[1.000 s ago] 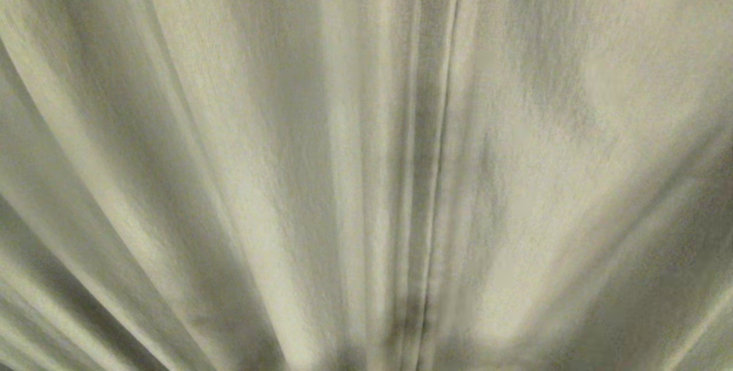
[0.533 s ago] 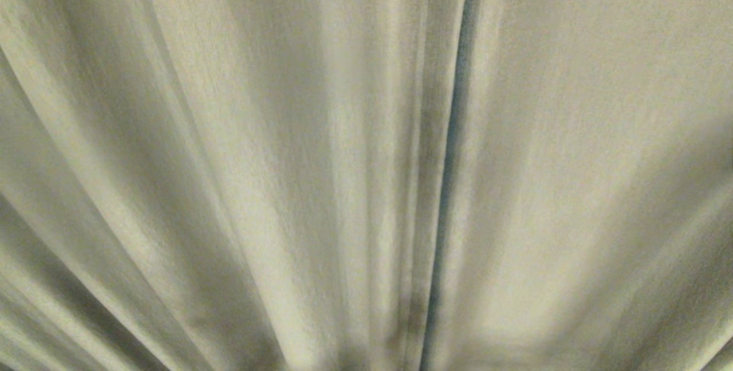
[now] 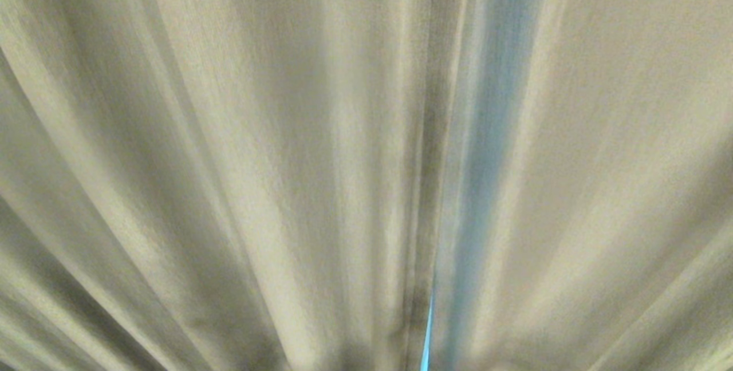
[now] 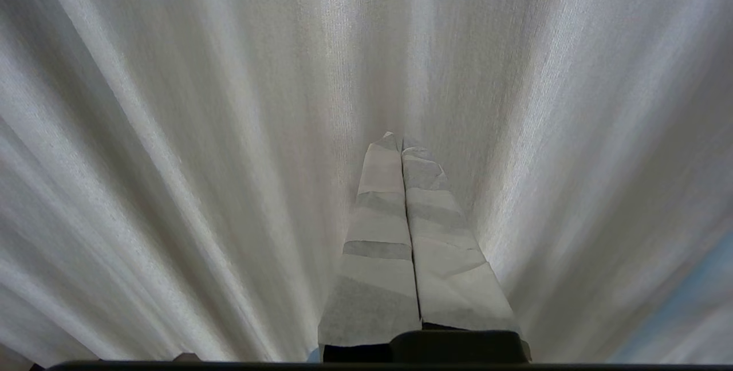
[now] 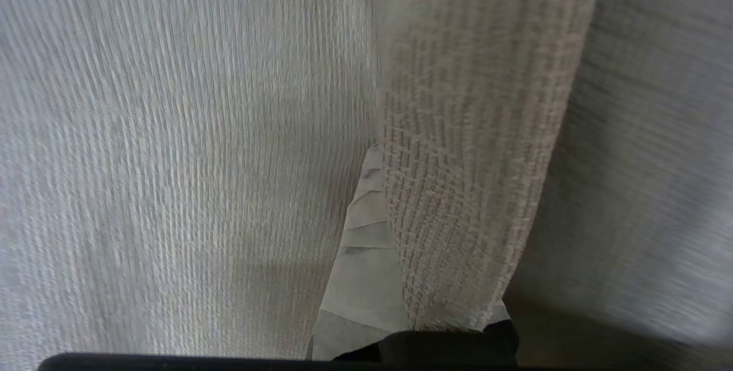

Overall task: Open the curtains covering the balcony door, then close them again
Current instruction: Pull the outer curtains open on both sides

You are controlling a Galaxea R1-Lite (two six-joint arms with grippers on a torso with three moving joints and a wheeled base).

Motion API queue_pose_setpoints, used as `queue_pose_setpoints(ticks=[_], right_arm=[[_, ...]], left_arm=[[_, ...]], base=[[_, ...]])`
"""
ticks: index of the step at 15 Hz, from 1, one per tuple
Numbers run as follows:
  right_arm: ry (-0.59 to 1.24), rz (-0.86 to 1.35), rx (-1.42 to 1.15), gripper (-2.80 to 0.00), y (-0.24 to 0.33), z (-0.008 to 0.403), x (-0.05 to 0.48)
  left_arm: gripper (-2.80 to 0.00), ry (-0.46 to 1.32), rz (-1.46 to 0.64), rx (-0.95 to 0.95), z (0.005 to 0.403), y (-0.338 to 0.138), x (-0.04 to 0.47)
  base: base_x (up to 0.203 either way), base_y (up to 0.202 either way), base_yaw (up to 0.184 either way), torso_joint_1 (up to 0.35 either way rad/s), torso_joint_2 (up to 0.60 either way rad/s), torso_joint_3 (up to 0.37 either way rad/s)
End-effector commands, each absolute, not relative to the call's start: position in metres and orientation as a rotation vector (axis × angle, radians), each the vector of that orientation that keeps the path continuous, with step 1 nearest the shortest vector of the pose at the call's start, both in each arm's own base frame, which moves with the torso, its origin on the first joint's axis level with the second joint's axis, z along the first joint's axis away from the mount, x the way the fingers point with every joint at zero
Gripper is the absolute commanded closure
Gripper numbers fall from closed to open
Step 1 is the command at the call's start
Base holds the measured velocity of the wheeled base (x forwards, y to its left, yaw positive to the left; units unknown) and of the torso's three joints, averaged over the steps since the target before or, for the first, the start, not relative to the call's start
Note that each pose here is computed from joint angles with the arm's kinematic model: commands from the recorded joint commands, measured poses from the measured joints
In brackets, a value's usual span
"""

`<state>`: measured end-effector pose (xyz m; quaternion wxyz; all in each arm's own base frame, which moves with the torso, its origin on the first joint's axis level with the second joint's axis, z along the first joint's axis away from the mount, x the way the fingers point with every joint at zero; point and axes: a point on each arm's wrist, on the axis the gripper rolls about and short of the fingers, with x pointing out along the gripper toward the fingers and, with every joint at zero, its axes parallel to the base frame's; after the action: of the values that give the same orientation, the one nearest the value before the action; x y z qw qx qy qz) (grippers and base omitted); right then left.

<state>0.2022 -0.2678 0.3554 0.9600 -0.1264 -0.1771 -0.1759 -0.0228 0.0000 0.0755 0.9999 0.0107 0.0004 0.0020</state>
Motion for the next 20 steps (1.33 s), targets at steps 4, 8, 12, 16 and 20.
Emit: queue_pose_setpoints(ticks=[4,8,12,16,20], right_arm=[[-0.336,-0.405,-0.250,0.00,-0.303,0.341,0.204],[-0.343,-0.433,-0.263,0.00,-0.314,0.338,0.198],[-0.339,-0.457,-0.268,0.00,-0.322,0.338,0.192],[-0.345,-0.454,-0.275,0.00,-0.320,0.340,0.190],[-0.349,-0.422,-0.297,0.00,-0.310,0.348,0.186]], left_arm=[[0.00,0.000,0.005,0.021,0.075,0.000,-0.023],[0.00,0.000,0.005,0.021,0.075,0.000,-0.023],[0.00,0.000,0.005,0.021,0.075,0.000,-0.023],[0.00,0.000,0.005,0.021,0.075,0.000,-0.023],[0.00,0.000,0.005,0.021,0.075,0.000,-0.023]], base=[[0.000,0.000,0.000,0.000,0.00,0.000],[0.000,0.000,0.000,0.000,0.00,0.000],[0.000,0.000,0.000,0.000,0.00,0.000],[0.000,0.000,0.000,0.000,0.00,0.000],[0.000,0.000,0.000,0.000,0.00,0.000]])
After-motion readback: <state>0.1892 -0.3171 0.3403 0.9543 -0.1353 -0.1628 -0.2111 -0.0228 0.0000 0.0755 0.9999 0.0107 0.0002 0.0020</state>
